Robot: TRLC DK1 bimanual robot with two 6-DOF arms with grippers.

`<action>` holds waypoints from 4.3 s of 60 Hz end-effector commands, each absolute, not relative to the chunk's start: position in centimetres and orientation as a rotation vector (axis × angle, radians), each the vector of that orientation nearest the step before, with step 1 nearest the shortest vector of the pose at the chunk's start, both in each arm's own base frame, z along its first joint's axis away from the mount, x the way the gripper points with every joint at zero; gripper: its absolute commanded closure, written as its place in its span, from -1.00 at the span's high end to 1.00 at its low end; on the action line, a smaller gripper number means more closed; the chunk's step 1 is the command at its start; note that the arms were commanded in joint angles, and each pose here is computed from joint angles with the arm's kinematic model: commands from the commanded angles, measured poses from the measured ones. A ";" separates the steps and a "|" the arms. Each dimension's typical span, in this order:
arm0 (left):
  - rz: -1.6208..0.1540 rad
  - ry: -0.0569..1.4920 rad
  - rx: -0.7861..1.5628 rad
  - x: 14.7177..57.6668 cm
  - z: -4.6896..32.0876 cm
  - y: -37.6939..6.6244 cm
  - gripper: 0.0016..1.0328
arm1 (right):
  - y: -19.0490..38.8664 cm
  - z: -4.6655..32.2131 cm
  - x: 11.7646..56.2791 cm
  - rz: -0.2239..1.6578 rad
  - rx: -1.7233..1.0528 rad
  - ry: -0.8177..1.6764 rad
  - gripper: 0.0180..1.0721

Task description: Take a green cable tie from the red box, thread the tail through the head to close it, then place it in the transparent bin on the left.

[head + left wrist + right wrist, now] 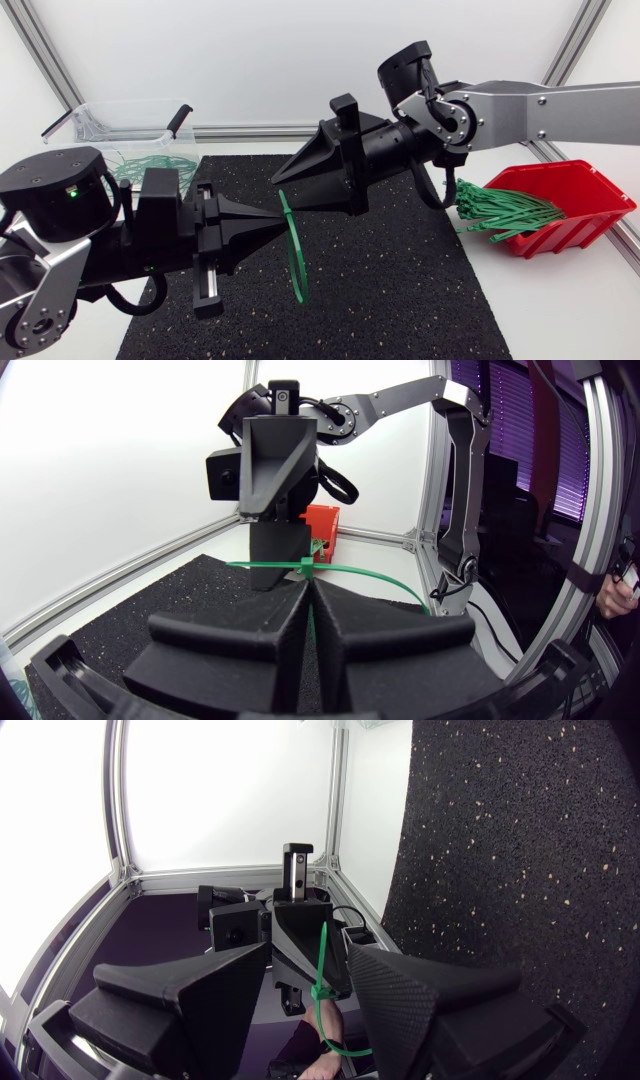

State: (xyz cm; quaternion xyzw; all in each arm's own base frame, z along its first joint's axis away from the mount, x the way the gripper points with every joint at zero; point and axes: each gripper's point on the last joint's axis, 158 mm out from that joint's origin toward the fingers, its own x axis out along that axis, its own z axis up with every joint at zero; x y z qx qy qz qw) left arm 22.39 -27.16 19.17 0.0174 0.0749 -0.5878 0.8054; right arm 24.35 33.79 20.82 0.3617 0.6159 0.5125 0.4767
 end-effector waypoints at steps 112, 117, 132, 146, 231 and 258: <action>-0.935 0.280 0.050 29.7 21.5 -19.5 -0.90 | 27.2 12.3 28.2 0.893 0.295 1.138 0.91; -0.838 0.286 0.100 31.9 21.4 -17.8 -0.90 | 25.9 11.0 29.9 0.821 0.212 1.073 0.91; -0.495 0.306 0.168 39.7 22.8 -9.4 -0.93 | 21.2 11.2 34.3 0.632 0.013 0.901 0.91; -0.221 0.371 0.197 46.6 25.7 0.0 -0.93 | 18.7 14.7 35.0 0.548 -0.092 0.763 0.91; 0.069 0.803 0.094 44.9 17.3 5.6 0.94 | 7.4 19.2 32.2 0.259 -0.148 0.591 0.91; 0.071 0.633 0.038 38.3 15.3 3.3 0.94 | 1.8 18.2 28.5 0.104 -0.145 0.472 0.91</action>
